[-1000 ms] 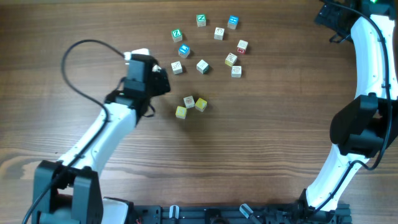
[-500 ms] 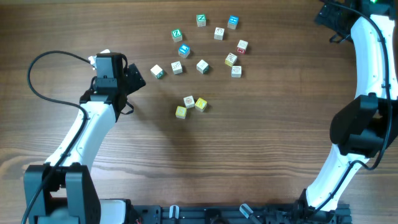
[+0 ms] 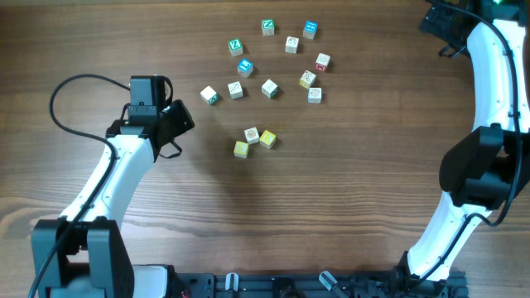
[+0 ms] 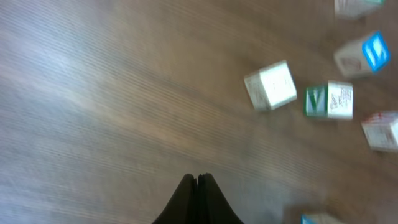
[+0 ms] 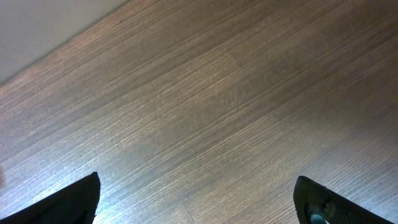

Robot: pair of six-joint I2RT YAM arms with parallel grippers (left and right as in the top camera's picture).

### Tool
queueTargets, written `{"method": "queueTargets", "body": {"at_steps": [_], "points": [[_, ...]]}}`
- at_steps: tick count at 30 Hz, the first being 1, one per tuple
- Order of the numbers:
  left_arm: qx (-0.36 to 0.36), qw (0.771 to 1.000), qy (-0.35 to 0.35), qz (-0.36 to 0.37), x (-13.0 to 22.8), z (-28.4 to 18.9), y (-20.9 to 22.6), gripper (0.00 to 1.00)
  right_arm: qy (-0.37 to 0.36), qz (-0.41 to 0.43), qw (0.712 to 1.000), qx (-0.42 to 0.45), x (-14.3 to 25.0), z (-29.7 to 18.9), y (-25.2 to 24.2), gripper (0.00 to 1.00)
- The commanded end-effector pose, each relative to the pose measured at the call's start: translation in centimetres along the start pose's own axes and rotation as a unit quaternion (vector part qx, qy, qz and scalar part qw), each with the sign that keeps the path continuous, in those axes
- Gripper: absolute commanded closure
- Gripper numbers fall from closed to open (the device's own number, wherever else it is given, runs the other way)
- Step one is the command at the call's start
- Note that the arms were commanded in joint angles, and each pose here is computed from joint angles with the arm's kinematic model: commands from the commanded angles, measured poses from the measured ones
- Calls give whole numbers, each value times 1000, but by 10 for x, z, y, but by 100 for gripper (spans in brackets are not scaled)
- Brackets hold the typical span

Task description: Form a circle

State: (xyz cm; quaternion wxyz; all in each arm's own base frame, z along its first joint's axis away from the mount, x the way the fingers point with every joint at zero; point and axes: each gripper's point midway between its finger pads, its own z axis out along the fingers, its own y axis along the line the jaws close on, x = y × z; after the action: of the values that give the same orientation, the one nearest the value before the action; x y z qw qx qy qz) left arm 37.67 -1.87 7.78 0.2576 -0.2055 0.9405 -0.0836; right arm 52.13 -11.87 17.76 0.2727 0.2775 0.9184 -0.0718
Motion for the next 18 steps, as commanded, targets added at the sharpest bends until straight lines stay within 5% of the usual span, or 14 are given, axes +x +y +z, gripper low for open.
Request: {"method": "queueTargets", "body": {"at_steps": [1,18], "points": [[32,998,57,0,30,6,-15,96,8,-6,1000,-2,5,6,4,0],[23,988,154,17,104,44,-47,96,8,-6,1000,-2,5,6,4,0]]}}
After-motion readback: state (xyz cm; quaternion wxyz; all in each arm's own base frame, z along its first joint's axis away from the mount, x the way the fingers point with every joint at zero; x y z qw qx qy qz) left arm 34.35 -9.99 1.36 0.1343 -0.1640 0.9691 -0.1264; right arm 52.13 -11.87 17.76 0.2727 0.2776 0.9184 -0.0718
